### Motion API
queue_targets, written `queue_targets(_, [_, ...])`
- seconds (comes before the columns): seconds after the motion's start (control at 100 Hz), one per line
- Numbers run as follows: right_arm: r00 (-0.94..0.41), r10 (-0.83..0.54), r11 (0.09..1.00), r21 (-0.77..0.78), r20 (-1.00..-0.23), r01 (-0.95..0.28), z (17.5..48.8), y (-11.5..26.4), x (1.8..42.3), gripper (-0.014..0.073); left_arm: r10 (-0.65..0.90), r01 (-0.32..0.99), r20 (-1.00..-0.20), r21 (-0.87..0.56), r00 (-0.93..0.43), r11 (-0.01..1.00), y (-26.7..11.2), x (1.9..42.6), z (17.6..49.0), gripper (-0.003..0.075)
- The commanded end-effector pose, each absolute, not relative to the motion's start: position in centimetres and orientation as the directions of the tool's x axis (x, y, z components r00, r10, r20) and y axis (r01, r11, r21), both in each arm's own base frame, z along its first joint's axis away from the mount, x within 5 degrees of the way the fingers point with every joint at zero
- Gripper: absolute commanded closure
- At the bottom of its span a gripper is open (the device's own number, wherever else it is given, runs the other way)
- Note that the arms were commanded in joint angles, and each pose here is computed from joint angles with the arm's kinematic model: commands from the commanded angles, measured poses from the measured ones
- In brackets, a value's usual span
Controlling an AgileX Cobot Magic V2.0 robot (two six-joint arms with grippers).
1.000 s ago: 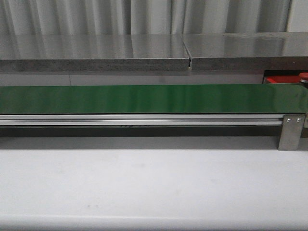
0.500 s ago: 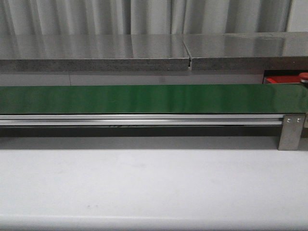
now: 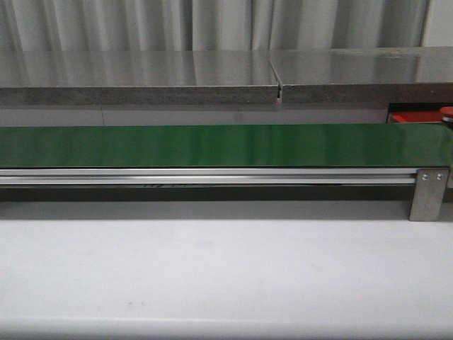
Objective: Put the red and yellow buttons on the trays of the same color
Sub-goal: 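Move the left gripper over the button cluster and grasp a yellow button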
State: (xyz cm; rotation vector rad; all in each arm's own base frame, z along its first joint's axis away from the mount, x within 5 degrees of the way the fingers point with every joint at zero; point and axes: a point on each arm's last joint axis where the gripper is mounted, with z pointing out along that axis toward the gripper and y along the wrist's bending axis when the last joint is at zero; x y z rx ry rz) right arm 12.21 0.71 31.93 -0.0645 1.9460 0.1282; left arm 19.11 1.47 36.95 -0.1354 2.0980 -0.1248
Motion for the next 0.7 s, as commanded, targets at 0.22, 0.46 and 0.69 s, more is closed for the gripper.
queue_targets(0.22, [-0.293, 0.019, 0.995, 0.047, -0.956, -0.089, 33.3, 0.5, 12.3, 0.0713, -0.291, -0.213, -0.819, -0.210, -0.495, 0.954, 6.0, 24.3, 37.4, 0.0672])
queue_targets(0.46, [-0.293, 0.019, 0.995, 0.047, -0.956, -0.089, 33.3, 0.5, 12.3, 0.0713, -0.370, -0.275, -0.738, -0.255, -0.564, 0.927, 8.8, 28.2, 36.0, 0.0208])
queue_targets(0.69, [-0.293, 0.019, 0.995, 0.047, -0.956, -0.089, 33.3, 0.5, 12.3, 0.0713, -0.479, -0.362, -0.664, -0.318, -0.574, 0.876, 11.1, 31.8, 34.3, 0.0209])
